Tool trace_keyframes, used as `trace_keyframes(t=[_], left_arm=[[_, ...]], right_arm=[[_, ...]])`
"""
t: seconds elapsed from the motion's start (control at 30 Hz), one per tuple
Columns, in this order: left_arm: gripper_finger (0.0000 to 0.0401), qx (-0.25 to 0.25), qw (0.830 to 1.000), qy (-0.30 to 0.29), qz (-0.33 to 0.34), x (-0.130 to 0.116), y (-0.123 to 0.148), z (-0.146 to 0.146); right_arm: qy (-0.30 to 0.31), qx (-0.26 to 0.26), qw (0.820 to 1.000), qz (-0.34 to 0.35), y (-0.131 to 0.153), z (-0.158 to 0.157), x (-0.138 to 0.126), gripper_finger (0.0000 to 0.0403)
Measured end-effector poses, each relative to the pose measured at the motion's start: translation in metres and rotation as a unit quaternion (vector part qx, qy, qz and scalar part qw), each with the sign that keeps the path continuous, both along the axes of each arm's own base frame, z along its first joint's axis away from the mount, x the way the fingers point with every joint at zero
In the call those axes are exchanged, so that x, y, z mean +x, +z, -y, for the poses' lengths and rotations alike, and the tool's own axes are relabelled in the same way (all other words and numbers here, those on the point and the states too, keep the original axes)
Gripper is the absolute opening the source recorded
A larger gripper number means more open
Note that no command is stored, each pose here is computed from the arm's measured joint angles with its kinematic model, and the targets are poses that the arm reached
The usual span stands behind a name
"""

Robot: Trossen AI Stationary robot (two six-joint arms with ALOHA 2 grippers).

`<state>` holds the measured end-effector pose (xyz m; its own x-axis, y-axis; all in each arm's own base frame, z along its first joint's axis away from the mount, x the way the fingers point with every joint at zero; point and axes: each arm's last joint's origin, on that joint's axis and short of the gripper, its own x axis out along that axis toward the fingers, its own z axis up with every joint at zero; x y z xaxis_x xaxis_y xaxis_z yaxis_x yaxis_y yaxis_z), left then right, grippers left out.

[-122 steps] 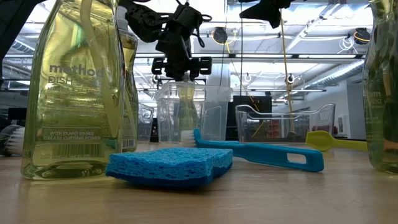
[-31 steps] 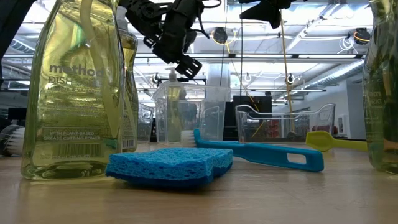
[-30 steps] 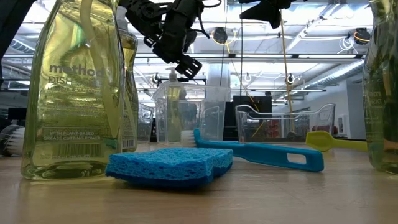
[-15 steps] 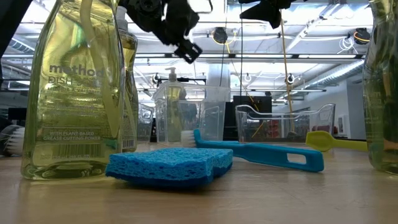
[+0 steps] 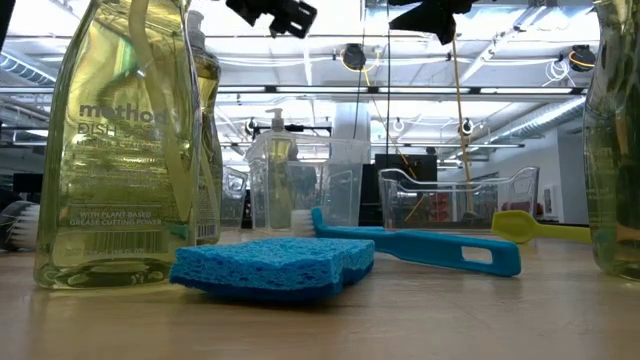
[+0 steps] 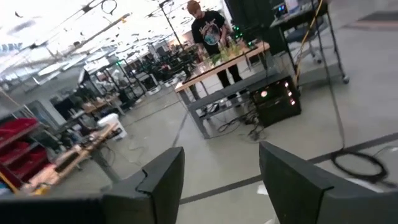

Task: Pick & Place Kitchen Sink Supplies
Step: Put the dish soap into the white bin

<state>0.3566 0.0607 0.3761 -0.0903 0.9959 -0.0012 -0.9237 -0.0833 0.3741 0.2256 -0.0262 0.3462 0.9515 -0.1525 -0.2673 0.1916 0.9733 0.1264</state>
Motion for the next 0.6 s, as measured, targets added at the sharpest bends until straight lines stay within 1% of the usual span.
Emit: trace_keyframes(t=[0.2, 0.43, 0.5, 0.6], left_arm=[[0.0188, 0.001, 1.000, -0.017, 0.009, 0.000, 0.002, 0.012], [0.0177, 0.001, 0.998, -0.060, 0.017, 0.003, 0.002, 0.042], [0.0175, 0.001, 0.997, -0.076, 0.028, 0.000, 0.006, 0.053], [0.0175, 0.002, 0.993, -0.102, 0.067, -0.005, 0.013, 0.070]], right_arm=[[0.000, -0.001, 1.000, 0.007, 0.003, 0.000, -0.004, 0.0212], [0.000, -0.002, 1.000, 0.015, 0.006, -0.001, -0.008, 0.0212], [0.000, -0.002, 1.000, 0.016, 0.007, -0.001, -0.008, 0.0212], [0.000, -0.002, 1.000, 0.015, 0.007, -0.001, -0.009, 0.0212]])
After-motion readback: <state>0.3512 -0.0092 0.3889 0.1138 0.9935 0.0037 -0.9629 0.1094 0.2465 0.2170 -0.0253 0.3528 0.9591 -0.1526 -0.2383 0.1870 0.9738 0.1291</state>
